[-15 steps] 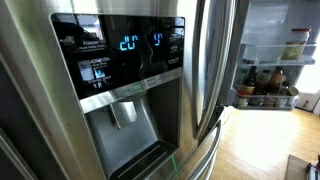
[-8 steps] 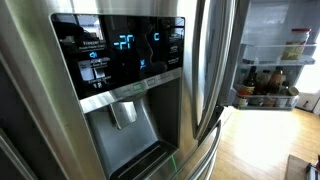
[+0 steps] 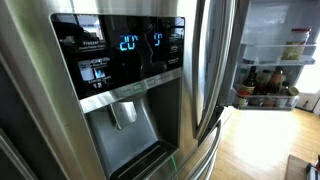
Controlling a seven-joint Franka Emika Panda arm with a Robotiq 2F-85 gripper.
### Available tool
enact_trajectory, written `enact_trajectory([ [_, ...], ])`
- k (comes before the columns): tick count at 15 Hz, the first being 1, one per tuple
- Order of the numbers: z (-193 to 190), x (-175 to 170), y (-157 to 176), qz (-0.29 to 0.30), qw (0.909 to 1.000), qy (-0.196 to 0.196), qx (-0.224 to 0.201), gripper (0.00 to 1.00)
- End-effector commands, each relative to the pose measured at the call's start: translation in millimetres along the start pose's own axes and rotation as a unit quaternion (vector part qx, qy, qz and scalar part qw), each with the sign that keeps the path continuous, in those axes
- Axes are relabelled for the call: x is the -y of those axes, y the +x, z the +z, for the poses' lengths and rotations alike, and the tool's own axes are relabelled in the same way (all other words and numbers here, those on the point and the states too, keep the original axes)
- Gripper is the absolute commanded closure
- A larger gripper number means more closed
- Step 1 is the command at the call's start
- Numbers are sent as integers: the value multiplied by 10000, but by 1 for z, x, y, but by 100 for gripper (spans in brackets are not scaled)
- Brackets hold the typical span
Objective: Move the green bottle to the top compartment of the fridge door
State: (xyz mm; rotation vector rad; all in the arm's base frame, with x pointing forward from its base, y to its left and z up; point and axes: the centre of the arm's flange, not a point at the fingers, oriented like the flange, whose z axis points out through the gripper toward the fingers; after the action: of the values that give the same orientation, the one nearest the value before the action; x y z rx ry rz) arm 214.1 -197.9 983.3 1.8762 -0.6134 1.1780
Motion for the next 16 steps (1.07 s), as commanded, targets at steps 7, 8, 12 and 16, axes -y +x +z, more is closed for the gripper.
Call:
enact_trajectory([
  [7,26,-5,5,15,9993,-91,363,7],
  [8,26,-4,6,5,9993,-91,369,1],
  [12,24,-5,9,4,9991,-129,396,0],
  [16,15,-6,14,-5,9989,-182,438,0],
])
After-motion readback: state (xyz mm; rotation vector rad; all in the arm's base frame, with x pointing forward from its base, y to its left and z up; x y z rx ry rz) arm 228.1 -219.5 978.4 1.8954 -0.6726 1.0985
